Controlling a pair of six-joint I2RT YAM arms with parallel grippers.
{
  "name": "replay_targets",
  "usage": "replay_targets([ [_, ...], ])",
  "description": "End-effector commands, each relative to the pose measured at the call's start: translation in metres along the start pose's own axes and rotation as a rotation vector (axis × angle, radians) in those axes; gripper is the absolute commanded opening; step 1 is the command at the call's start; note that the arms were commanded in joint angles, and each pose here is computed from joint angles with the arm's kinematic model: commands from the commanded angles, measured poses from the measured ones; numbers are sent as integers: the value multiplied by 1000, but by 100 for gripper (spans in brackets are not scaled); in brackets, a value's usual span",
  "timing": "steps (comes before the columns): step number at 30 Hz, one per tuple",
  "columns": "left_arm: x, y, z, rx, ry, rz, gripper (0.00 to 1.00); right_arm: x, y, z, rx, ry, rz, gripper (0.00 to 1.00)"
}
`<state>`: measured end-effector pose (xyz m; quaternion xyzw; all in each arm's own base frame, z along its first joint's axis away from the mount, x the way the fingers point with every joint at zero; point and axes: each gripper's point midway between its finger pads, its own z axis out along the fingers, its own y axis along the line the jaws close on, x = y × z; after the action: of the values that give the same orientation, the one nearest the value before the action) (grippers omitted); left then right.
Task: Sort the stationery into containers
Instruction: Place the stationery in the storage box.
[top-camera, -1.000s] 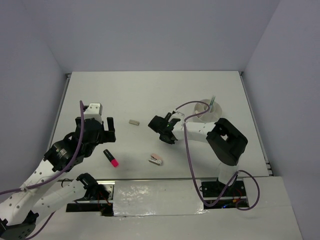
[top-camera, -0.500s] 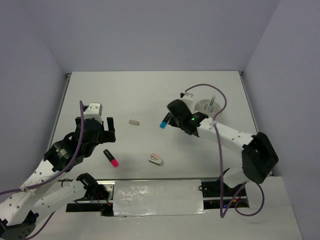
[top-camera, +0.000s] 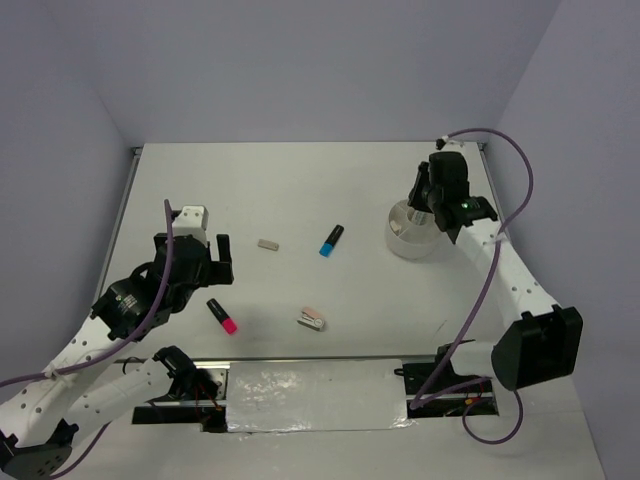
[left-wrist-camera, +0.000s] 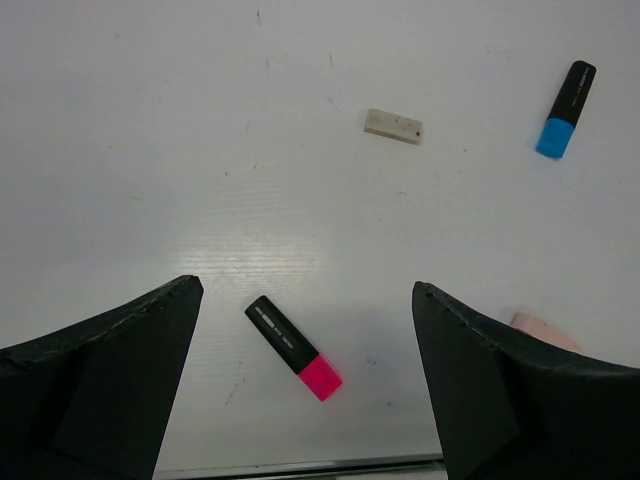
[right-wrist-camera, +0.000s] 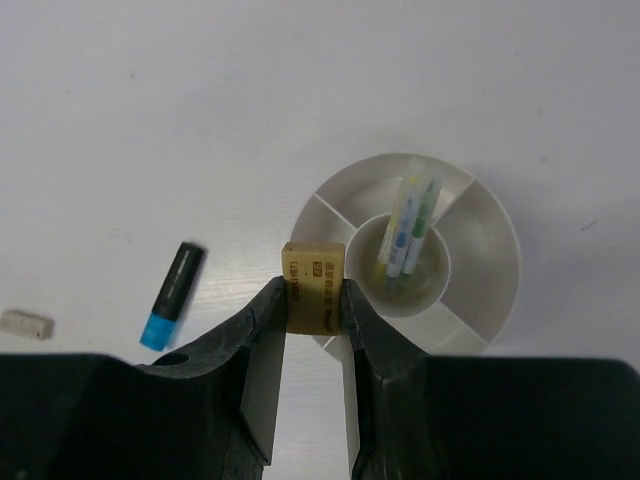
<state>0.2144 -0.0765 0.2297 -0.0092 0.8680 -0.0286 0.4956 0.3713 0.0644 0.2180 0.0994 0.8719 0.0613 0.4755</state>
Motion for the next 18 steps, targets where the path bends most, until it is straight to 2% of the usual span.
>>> replay_targets([
  [1, -11, -4, 1, 18, -40, -1, 99, -31, -8, 1, 114, -23, 66, 23],
  [3, -10, -3, 0, 18, -40, -1, 99, -33, -15, 8, 184, -36, 170, 23],
  [11, -10, -4, 0, 23, -42, -3, 99, -33, -6, 30, 189, -108, 532, 22],
  [18, -12, -5, -4, 43, -56, -9, 99, -32, -6, 44, 337, -148, 635, 22],
])
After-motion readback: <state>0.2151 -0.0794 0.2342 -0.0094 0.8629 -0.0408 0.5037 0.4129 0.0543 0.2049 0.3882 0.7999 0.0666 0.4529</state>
